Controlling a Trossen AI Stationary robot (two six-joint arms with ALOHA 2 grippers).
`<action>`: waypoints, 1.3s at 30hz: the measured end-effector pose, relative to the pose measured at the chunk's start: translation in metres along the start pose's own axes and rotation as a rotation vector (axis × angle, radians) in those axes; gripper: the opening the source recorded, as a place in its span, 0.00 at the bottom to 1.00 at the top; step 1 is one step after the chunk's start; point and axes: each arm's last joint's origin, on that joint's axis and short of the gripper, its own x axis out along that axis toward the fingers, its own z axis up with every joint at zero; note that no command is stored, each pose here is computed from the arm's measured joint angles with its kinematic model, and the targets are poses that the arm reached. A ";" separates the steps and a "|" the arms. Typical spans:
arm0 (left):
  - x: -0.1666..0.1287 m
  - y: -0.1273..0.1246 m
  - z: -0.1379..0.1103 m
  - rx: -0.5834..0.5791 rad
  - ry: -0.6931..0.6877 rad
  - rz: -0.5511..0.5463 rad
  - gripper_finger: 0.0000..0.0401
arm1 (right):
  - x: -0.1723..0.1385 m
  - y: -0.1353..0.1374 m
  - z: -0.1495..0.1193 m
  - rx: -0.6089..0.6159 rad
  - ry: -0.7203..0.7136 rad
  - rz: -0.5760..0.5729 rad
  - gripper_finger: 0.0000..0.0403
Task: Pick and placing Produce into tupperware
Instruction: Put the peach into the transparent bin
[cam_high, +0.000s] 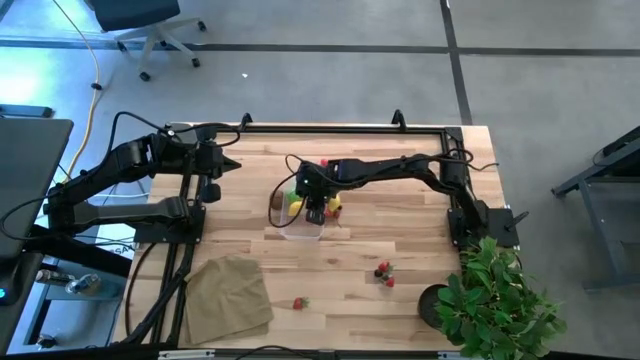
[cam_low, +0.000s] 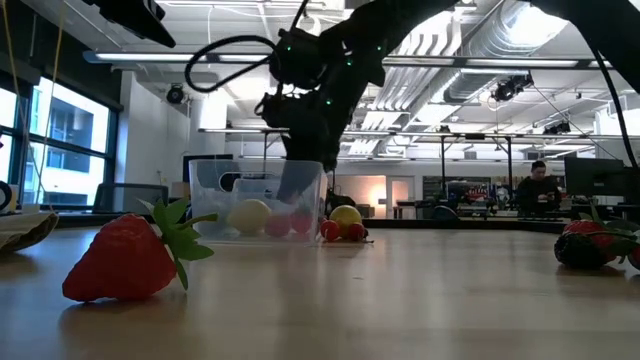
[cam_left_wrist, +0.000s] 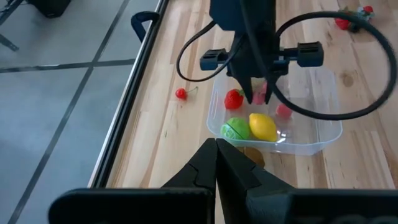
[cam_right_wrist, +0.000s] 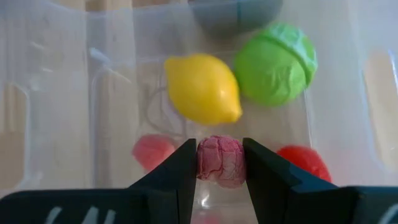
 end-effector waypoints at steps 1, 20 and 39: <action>0.000 0.000 0.000 0.000 0.000 0.000 0.00 | 0.001 0.000 0.000 -0.007 0.001 -0.001 0.27; 0.000 0.000 0.000 0.000 0.001 0.000 0.00 | 0.008 0.002 -0.005 -0.138 0.044 0.006 0.27; 0.000 0.000 0.000 0.000 0.000 0.000 0.00 | 0.010 0.002 -0.004 -0.132 0.024 0.007 0.28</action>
